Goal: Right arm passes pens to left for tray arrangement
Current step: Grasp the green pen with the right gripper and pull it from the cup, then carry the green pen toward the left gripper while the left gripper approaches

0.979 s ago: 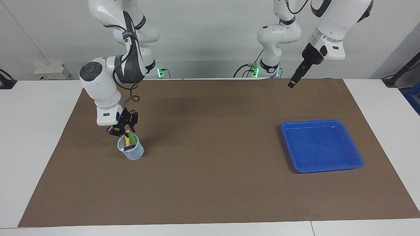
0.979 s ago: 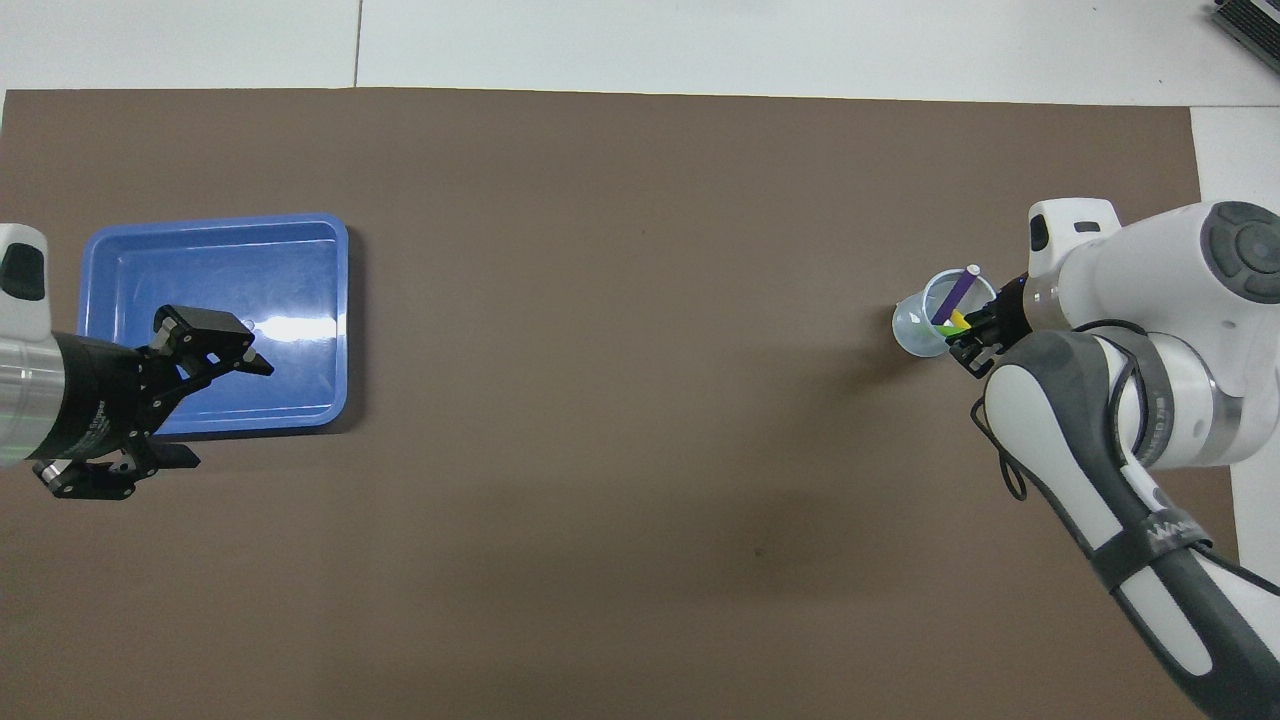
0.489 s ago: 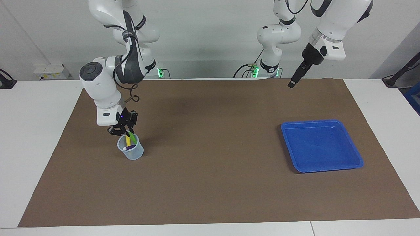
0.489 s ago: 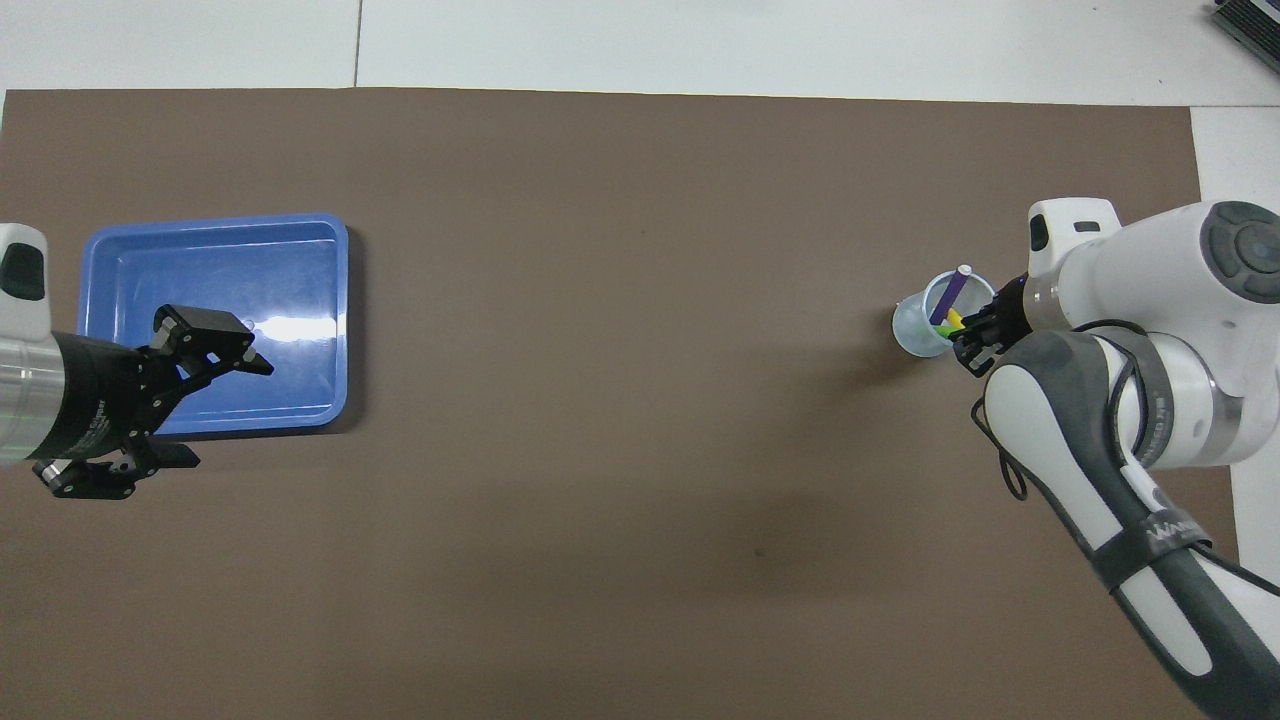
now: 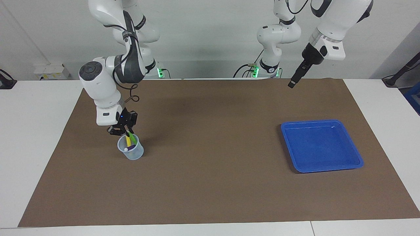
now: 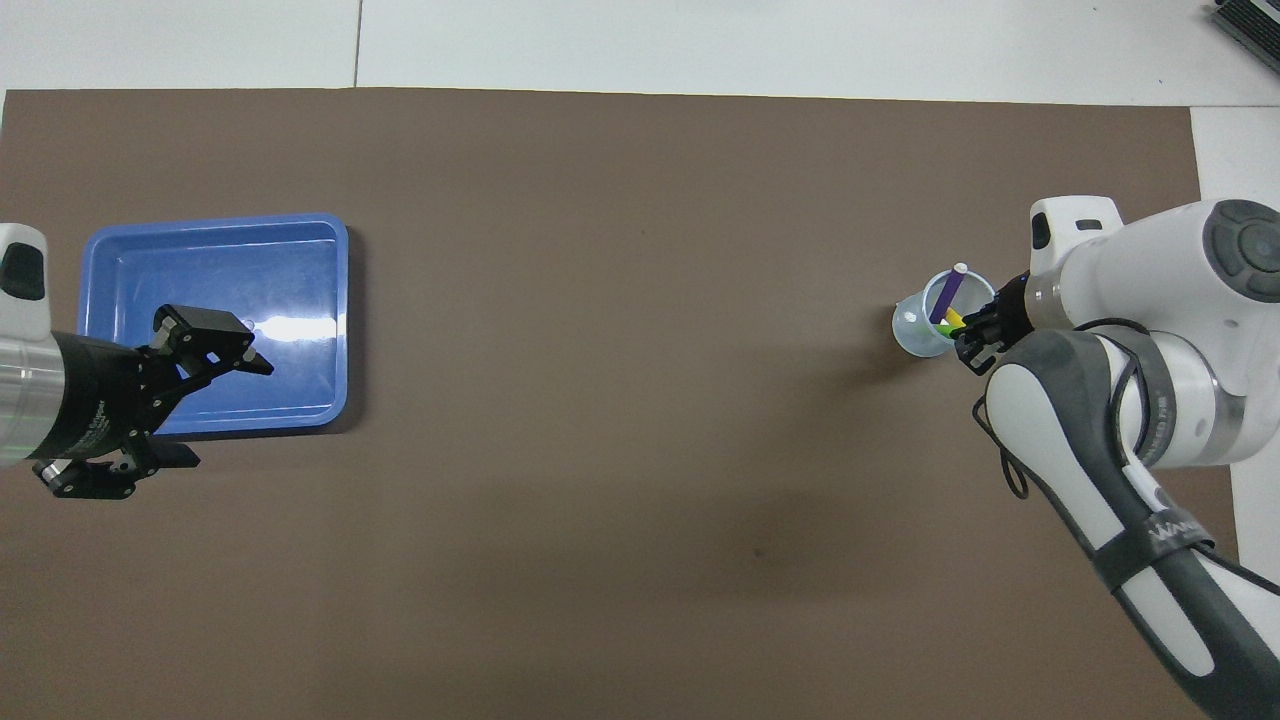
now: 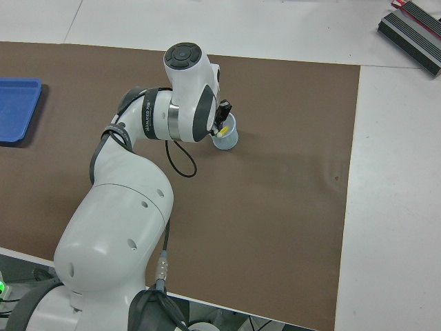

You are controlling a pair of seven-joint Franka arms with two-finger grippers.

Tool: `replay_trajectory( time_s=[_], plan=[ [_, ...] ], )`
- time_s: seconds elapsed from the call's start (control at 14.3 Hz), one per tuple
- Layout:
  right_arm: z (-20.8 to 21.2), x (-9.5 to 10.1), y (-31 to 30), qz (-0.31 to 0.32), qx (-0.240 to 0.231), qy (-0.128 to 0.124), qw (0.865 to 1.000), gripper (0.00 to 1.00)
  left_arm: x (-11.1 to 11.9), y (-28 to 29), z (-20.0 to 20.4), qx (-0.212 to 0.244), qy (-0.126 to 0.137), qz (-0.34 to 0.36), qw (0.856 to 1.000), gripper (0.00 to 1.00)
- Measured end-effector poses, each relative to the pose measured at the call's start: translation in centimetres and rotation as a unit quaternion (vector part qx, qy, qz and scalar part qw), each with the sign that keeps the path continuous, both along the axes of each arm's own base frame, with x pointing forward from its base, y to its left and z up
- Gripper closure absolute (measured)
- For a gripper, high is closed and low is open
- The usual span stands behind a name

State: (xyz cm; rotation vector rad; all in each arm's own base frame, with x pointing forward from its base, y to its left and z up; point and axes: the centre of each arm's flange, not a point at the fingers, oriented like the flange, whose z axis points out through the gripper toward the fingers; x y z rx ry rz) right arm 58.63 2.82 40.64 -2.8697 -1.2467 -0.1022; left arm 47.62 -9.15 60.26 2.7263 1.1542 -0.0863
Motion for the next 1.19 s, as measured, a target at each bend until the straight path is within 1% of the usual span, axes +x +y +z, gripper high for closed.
replay_trajectory(
  time_s=[0.14, 0.35, 0.56, 0.7, 0.84, 0.98, 1.19],
  plan=[
    [1.2, 0.3, -0.2, -0.001, 0.000, 0.004, 1.000, 0.82, -0.1, -0.4, 0.0, 0.000, 0.000, -0.003, 1.000, 0.00],
    [4.5, 0.4, -0.5, -0.003, 0.001, 0.009, 1.000, 0.82, -0.1, -1.0, 0.2, -0.002, -0.005, 0.006, 1.000, 0.00],
    [9.1, -0.7, -1.8, -0.011, 0.003, 0.019, 1.000, 0.82, -0.7, -4.3, 0.3, -0.002, -0.007, 0.001, 1.000, 0.00],
    [13.1, -1.7, -3.1, -0.020, 0.005, 0.030, 0.999, 0.82, -0.9, -4.9, 0.3, -0.002, -0.001, 0.031, 1.000, 0.00],
    [17.0, -2.5, -3.5, -0.029, 0.015, 0.036, 0.999, 0.82, -0.8, -4.9, 0.5, -0.005, -0.002, 0.065, 0.998, 0.00],
    [18.5, -2.8, -2.6, -0.071, 0.051, 0.042, 0.995, 0.82, -0.7, -5.4, 0.7, -0.023, 0.000, 0.102, 0.995, 0.00],
    [18.2, -2.7, 1.9, -0.157, 0.089, 0.064, 0.982, 0.82, -0.6, -7.1, 1.1, -0.078, 0.007, 0.145, 0.986, 0.00]
  ],
)
